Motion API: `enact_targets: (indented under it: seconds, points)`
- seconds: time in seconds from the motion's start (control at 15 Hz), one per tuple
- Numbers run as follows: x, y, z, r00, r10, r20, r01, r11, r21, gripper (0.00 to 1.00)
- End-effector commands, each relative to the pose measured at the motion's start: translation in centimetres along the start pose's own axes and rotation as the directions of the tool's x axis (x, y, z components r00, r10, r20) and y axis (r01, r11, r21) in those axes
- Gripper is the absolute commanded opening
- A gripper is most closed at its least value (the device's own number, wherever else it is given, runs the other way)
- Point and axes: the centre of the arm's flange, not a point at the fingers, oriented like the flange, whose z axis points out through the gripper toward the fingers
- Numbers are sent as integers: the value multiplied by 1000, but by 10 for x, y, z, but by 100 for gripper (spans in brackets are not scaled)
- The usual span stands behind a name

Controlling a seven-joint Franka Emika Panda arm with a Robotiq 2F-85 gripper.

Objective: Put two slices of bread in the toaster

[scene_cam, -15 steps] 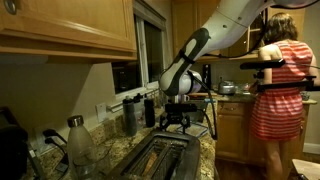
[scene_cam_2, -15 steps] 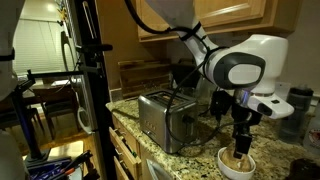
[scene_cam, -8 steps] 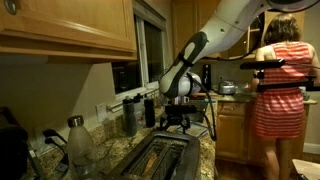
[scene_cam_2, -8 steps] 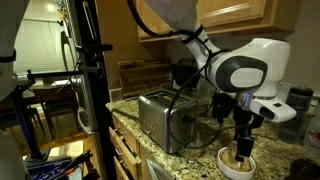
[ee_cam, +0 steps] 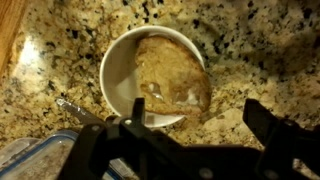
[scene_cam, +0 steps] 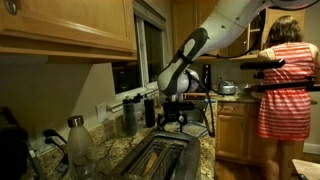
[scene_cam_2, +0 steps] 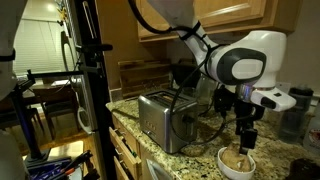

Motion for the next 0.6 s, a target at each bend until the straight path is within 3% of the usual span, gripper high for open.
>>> enact_targets:
  seconds: [0.0, 0.53]
  points:
    - [-18, -7, -14, 999, -31, -10, 30, 999, -20, 100]
    - [-13, -9, -11, 999, -47, -20, 46, 998, -49, 100]
